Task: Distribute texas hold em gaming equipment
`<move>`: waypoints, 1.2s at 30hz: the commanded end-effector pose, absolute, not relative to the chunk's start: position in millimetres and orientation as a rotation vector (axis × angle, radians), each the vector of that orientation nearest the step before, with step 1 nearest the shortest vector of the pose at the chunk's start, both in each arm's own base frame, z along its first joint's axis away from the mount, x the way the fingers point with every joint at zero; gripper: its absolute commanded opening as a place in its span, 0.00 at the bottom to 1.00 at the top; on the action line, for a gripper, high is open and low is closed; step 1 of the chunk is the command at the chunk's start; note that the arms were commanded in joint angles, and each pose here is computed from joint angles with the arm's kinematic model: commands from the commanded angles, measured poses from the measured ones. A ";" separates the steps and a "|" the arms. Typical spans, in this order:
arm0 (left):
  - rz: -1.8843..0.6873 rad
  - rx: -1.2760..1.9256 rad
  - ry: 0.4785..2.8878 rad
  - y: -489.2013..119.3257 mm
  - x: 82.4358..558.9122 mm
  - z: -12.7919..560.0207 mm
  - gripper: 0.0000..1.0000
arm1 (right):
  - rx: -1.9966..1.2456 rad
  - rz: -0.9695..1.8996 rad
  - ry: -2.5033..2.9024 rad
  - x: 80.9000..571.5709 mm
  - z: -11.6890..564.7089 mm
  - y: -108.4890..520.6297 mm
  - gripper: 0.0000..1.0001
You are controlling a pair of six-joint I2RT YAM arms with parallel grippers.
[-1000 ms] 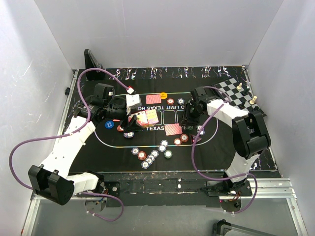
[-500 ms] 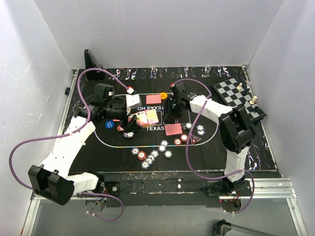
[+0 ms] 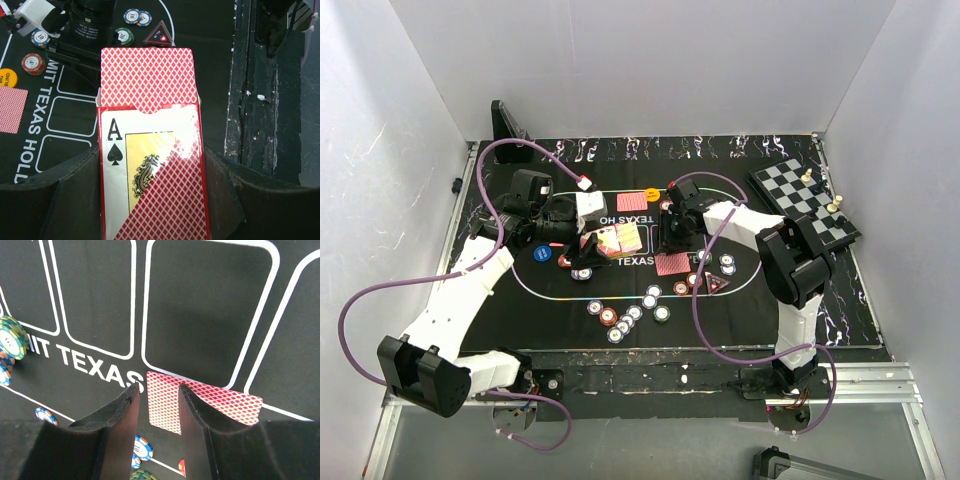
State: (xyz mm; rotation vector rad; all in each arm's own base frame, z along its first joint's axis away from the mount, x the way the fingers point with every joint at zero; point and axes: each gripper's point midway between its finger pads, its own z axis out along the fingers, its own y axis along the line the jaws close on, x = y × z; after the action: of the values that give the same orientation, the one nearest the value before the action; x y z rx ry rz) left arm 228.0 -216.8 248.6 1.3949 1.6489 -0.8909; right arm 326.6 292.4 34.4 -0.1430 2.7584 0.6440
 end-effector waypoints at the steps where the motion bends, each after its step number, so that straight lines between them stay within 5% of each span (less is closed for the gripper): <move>1: -0.887 1.389 1.549 -219.5 223.5 275.2 0.00 | -0.159 0.638 2.734 327.7 33.3 293.3 0.44; 29: -0.899 1.386 1.549 -219.1 220.1 274.8 0.00 | -0.110 0.374 2.889 255.8 1.0 230.3 0.43; 36: -0.899 1.385 1.542 -219.7 219.8 278.2 0.00 | -0.154 0.505 2.727 290.6 51.9 257.9 0.43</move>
State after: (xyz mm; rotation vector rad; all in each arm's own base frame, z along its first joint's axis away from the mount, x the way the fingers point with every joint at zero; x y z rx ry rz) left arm 224.6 -216.3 254.0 1.3854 1.6404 -0.8931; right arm 278.5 256.5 27.3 -0.1212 2.7783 0.5297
